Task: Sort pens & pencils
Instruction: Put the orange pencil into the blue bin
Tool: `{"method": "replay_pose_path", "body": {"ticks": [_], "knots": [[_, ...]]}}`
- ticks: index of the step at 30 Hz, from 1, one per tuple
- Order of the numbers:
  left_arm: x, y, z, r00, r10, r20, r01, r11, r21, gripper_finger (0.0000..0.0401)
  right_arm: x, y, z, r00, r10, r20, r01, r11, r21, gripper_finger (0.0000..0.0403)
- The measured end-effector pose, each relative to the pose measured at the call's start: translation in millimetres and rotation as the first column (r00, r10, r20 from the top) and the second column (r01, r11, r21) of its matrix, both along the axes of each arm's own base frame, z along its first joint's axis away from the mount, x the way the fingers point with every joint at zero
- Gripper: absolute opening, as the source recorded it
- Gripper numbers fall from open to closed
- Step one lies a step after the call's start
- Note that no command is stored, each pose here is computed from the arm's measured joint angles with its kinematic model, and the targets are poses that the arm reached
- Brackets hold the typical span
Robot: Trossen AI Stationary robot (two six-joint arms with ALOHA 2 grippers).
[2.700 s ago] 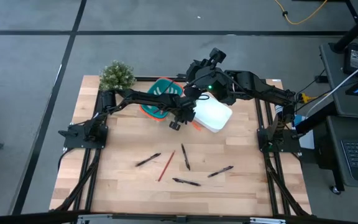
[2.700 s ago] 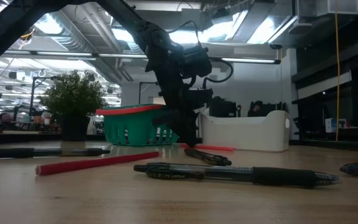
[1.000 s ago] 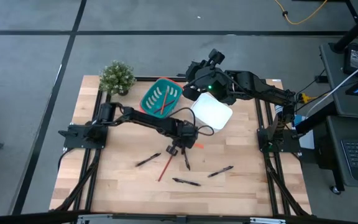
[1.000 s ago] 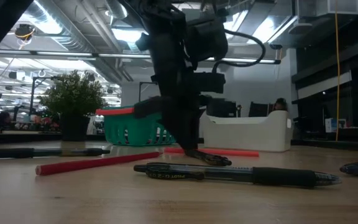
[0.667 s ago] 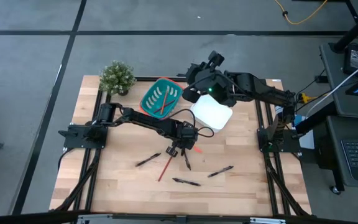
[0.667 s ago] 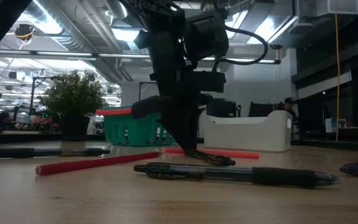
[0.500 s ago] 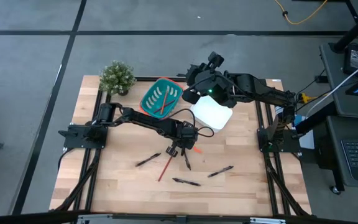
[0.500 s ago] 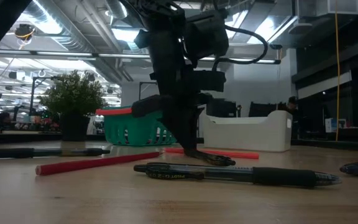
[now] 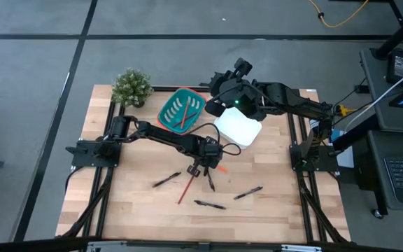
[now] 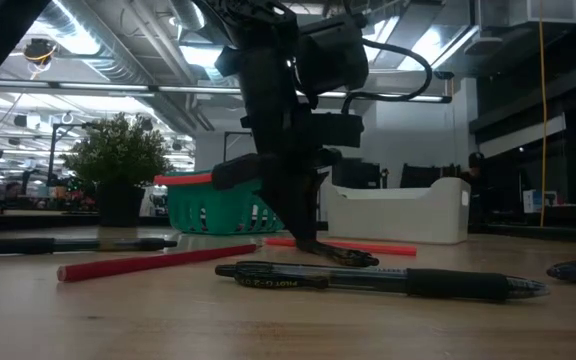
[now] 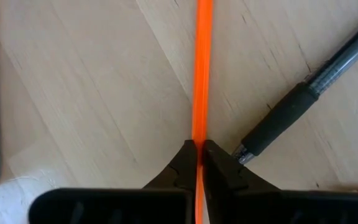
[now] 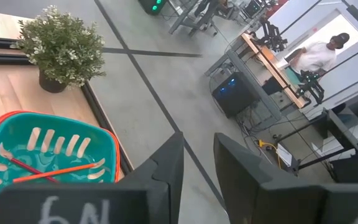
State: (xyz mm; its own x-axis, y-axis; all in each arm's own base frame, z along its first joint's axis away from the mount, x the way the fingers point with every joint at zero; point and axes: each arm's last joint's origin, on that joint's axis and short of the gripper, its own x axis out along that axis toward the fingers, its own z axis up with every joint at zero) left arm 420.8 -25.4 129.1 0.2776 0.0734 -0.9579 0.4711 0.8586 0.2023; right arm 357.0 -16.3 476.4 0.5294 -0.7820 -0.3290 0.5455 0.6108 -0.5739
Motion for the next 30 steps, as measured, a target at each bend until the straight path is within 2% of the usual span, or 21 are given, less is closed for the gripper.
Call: {"method": "replay_pose_path", "body": {"ticks": [17, 30], "knots": [[0, -4, 1, 1.000, 0.019, 0.015, -0.020, 0.998, 0.058, 0.0010, 0, 0, 0, 1.000, -0.001, 0.000, 0.001, 1.000, 0.000, 0.0090], [-5, -5, 19, 0.999, 0.033, 0.037, -0.037, 0.993, 0.111, 0.0011, 0, 0, 0, 1.000, -0.002, 0.001, 0.002, 1.000, 0.000, 0.0090]]}}
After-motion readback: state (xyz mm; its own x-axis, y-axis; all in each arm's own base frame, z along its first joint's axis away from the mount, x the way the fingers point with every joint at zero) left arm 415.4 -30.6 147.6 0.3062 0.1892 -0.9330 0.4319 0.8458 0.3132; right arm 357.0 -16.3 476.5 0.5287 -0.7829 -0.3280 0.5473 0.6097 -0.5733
